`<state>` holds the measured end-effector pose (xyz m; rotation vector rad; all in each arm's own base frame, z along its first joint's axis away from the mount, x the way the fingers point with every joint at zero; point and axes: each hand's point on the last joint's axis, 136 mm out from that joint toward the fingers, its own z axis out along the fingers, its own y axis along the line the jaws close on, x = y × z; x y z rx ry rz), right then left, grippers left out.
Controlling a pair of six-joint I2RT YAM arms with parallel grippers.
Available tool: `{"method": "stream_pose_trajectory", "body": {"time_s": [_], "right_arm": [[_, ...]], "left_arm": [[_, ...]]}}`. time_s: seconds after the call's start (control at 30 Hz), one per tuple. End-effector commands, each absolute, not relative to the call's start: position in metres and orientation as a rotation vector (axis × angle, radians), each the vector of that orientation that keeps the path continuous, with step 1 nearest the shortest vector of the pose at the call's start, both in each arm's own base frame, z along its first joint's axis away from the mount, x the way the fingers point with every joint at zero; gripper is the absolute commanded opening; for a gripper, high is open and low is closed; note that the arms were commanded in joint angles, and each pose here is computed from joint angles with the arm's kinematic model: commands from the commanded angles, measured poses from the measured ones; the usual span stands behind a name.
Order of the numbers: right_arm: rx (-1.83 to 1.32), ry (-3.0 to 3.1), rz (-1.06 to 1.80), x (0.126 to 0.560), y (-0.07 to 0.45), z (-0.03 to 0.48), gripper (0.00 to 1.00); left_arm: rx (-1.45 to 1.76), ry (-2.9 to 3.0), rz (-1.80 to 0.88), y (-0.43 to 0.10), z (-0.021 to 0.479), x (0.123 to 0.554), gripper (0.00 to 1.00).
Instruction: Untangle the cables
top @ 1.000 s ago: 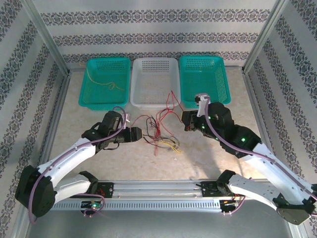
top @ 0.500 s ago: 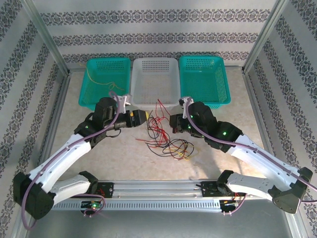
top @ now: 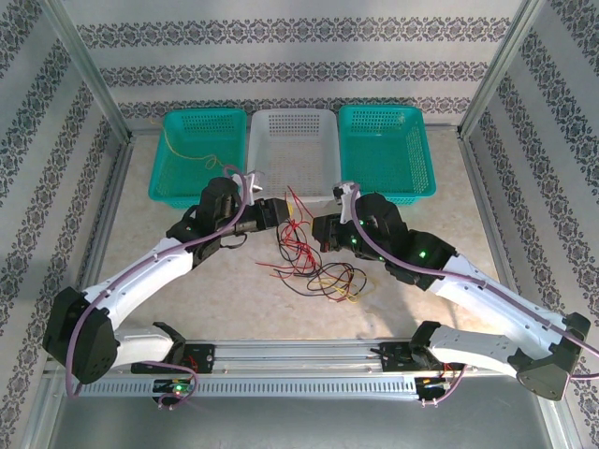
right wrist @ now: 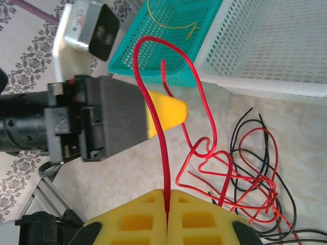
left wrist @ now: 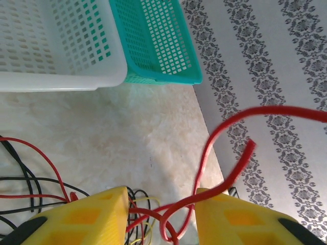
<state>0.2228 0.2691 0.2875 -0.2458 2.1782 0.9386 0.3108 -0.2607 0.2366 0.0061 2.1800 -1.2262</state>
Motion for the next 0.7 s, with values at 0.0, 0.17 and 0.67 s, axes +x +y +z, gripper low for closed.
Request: {"method": "stream_pose_trajectory", "body": {"time_s": [0.0,0.17,0.67], "right_arm": [[-0.280,2.142,0.998,0.217,0.279,0.294,0.00],[-0.288,2.130,0.997,0.215,0.277,0.296,0.00],[-0.053,2.052,0.928,0.225,0.214,0.296,0.00]], "left_arm": [[-0.009,2.114,-1.234,-0.265,0.246,0.320,0.37],[-0.080,2.113,-1.196,-0.259,0.239,0.328,0.21],[-0.977,1.627,-1.392,-0.153,0.206,0.339,0.00]]}}
